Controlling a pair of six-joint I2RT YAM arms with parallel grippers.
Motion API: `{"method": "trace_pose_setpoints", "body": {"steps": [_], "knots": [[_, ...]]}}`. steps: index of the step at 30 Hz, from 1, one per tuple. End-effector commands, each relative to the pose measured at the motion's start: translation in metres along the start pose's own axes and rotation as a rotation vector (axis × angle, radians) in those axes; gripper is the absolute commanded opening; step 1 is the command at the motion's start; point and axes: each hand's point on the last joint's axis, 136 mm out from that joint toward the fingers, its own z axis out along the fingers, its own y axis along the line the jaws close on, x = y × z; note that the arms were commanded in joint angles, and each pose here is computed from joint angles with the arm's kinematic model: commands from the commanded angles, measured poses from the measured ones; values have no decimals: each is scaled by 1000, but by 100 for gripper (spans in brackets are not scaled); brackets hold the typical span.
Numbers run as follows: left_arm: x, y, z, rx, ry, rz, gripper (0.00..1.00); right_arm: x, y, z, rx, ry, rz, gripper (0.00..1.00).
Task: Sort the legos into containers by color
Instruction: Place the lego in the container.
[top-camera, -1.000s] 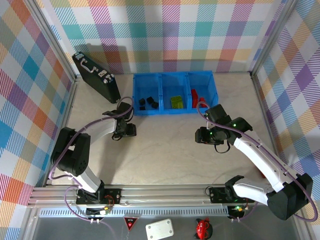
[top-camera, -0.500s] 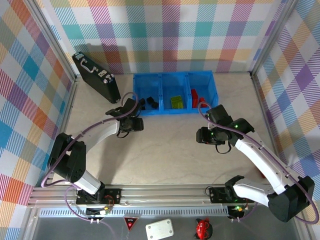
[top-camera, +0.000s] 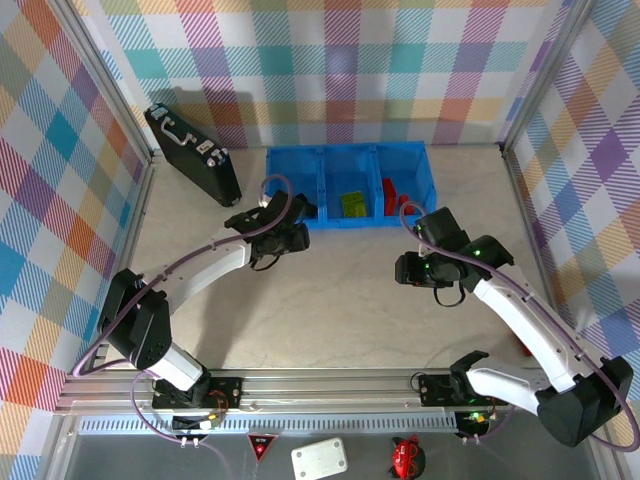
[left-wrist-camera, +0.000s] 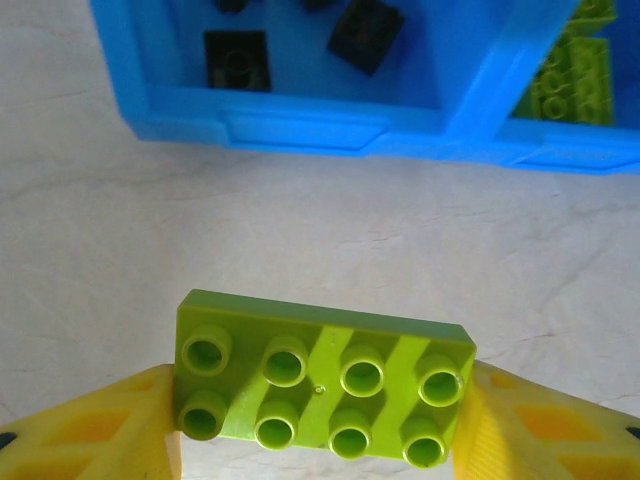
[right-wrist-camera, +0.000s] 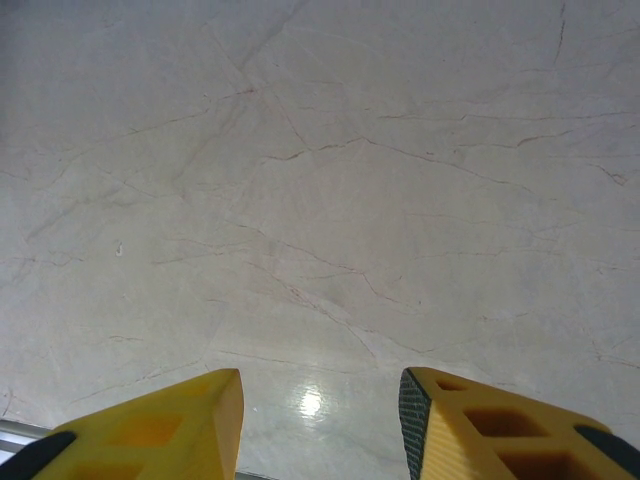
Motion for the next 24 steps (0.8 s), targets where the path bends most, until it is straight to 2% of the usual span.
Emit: {"method": "trace_pose_setpoints", "body": {"steps": [1, 13, 20, 24], "knots": [[-20, -20, -3, 18, -82, -33, 60, -4, -1, -11, 5, -25, -12, 47], [-49, -92, 20, 87, -178, -13, 60, -7, -5, -17, 25, -44, -22, 47], [-63, -110, 49, 65, -278, -3, 59, -6, -9, -21, 47, -50, -30, 48], [-79, -126, 58, 77, -376, -8, 59, -4, -13, -23, 61, -53, -32, 48]]}}
